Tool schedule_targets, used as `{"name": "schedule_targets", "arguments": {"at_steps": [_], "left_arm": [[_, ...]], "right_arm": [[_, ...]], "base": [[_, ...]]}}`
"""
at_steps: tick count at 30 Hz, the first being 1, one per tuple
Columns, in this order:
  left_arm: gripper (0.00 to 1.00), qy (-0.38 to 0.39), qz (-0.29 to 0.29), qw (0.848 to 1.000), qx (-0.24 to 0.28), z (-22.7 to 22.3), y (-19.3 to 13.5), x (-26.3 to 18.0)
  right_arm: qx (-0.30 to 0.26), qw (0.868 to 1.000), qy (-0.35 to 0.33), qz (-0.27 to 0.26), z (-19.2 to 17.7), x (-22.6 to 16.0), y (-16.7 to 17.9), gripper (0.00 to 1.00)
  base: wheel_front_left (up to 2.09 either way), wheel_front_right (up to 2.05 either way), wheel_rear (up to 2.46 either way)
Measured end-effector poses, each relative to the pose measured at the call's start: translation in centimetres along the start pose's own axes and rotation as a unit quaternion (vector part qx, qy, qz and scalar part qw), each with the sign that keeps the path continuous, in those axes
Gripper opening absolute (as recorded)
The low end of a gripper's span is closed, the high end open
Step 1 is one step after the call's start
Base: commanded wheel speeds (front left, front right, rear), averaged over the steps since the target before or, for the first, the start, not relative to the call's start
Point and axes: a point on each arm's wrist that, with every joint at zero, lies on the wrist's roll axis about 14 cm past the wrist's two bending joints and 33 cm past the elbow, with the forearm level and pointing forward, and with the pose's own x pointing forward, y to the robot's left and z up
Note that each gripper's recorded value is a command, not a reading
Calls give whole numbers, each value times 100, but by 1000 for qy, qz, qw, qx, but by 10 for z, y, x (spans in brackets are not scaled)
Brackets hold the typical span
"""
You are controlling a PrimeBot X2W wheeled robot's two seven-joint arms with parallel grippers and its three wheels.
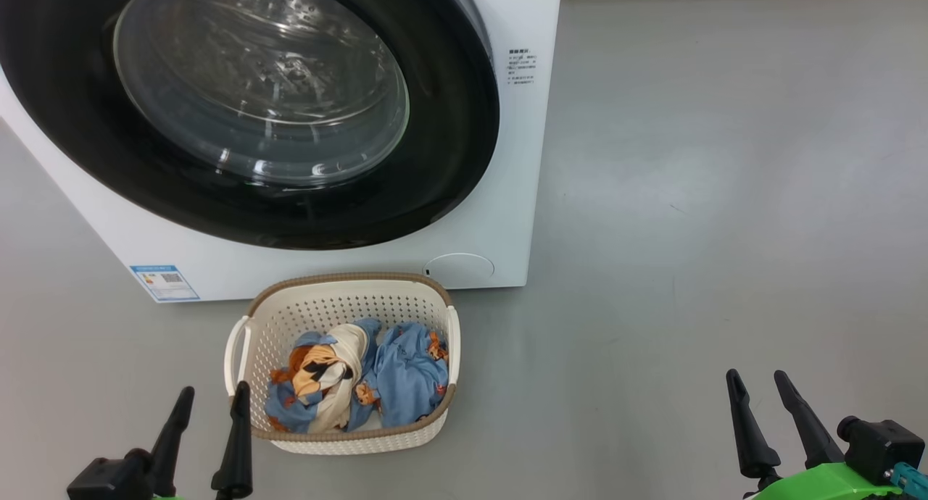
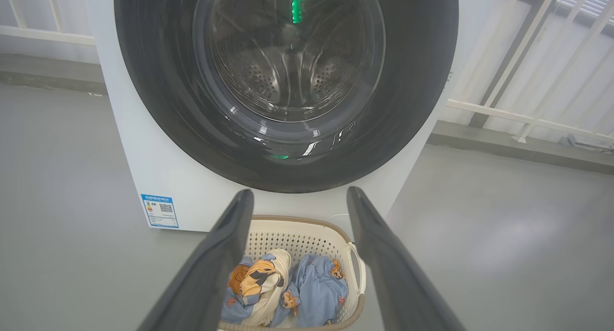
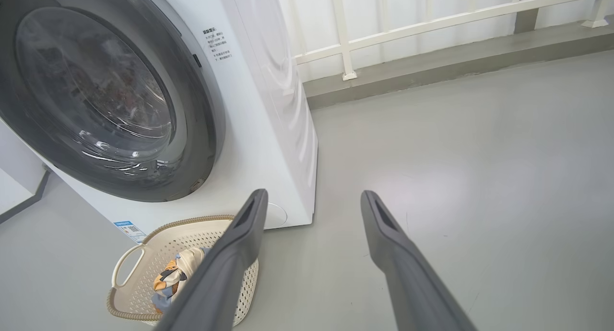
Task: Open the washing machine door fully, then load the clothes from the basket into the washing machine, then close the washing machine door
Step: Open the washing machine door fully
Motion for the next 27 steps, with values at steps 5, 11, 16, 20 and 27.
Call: {"name": "schedule_targets", "arguments": {"at_steps": [5, 11, 16, 20, 27], "left_arm": [[100, 0, 1, 1000, -2, 0, 0, 0], [100, 1, -3, 1000, -4, -1, -2, 1], [100, 2, -5, 1000, -10, -2, -5, 3], [100, -1, -4, 1000, -17, -2, -6, 5], [100, -10, 0, 1000, -22, 3, -4, 12]], "right_arm": [[13, 1000, -2, -2, 0, 0, 1, 100], [87, 996, -38, -3, 19, 16, 10, 0], [164, 982, -95, 14, 58, 46, 23, 0], [207, 969, -126, 48, 86, 69, 42, 0], [274, 942, -161, 112, 131, 103, 71, 0]], "base": [[0, 0, 0], [0, 0, 0], [0, 0, 0], [0, 0, 0], [0, 0, 0]]}}
